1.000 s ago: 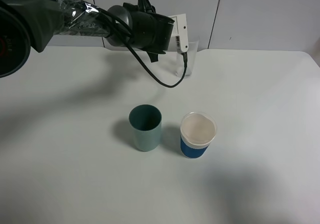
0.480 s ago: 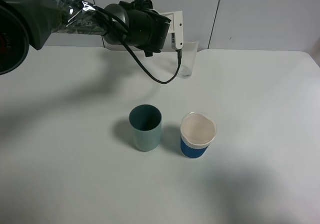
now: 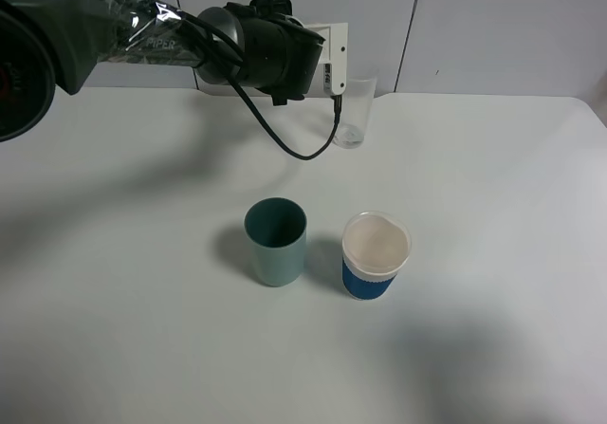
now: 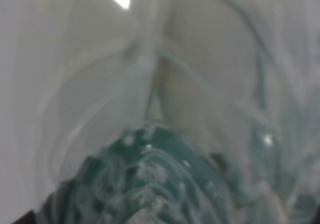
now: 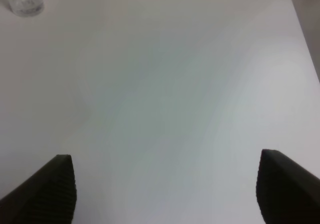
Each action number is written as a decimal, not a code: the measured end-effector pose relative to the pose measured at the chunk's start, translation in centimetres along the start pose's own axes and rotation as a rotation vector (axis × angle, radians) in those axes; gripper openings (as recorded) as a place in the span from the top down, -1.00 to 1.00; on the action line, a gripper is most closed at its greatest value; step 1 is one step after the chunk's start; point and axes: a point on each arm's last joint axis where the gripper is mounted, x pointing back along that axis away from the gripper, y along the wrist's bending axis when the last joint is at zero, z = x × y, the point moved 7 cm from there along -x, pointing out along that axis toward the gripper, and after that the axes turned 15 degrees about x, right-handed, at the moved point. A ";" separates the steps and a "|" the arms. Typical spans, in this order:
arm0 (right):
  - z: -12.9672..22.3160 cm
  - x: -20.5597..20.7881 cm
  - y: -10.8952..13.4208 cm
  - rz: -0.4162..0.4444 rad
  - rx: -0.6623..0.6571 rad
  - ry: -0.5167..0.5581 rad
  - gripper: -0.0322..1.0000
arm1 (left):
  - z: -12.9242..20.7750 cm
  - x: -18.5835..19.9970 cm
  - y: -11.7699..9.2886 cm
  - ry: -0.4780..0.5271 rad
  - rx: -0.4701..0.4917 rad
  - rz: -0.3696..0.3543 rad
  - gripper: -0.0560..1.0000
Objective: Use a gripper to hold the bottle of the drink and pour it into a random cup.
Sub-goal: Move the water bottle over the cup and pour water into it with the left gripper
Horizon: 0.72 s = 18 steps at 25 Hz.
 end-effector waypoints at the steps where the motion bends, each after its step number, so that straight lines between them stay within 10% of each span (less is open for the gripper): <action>1: 0.0 0.0 0.0 0.000 0.000 0.000 -0.50 | 0.0 0.0 0.0 0.000 -0.002 0.000 -0.15; 18: 0.1 0.0 -0.2 0.015 0.009 0.005 -0.50 | -0.1 0.0 0.2 -0.008 -0.061 -0.012 -0.15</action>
